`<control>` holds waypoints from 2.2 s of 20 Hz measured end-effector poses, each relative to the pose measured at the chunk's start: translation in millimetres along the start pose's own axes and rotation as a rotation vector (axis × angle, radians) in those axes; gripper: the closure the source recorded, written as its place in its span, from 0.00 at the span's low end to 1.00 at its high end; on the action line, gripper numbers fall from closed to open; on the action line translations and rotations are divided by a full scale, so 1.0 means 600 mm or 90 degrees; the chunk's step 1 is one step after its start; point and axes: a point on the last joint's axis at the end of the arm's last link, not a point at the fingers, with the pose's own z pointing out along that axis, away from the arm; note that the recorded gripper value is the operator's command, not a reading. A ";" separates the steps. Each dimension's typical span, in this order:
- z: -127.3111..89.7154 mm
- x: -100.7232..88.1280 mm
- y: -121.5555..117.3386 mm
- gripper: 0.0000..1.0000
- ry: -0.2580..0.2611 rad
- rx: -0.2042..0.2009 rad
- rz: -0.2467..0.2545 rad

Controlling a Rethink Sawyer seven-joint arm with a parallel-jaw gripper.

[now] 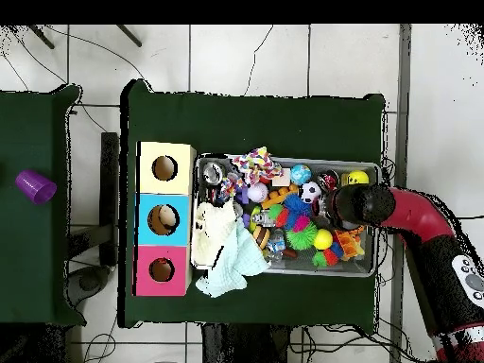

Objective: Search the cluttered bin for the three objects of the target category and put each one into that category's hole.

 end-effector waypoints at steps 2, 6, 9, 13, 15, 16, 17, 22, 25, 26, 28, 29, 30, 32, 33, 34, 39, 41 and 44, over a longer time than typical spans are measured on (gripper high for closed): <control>-0.004 -0.002 0.001 1.00 -0.009 0.003 -0.002; -0.026 -0.012 0.011 1.00 -0.044 0.010 -0.008; -0.048 -0.014 0.024 1.00 -0.062 0.010 -0.011; -0.102 -0.012 0.053 1.00 -0.083 0.006 -0.013; -0.130 -0.009 0.065 1.00 -0.086 0.005 -0.011; -0.139 -0.007 0.069 1.00 -0.086 0.004 -0.010; -0.148 -0.006 0.072 1.00 -0.087 0.004 -0.009; -0.185 0.001 0.092 1.00 -0.091 0.004 -0.007; -0.193 0.003 0.104 1.00 -0.099 0.004 -0.009; -0.194 0.003 0.110 1.00 -0.102 0.004 -0.012; -0.193 0.002 0.119 1.00 -0.106 0.005 -0.017; -0.191 0.001 0.129 1.00 -0.108 0.005 -0.022; -0.188 0.002 0.142 1.00 -0.109 0.006 -0.029; -0.185 0.002 0.156 1.00 -0.110 0.009 -0.037; -0.185 0.002 0.162 1.00 -0.110 0.010 -0.040; -0.184 0.004 0.176 1.00 -0.112 0.012 -0.046; -0.185 0.016 0.240 1.00 -0.122 0.007 -0.059; -0.187 0.023 0.266 1.00 -0.124 0.001 -0.059; -0.191 0.034 0.303 1.00 -0.125 -0.009 -0.059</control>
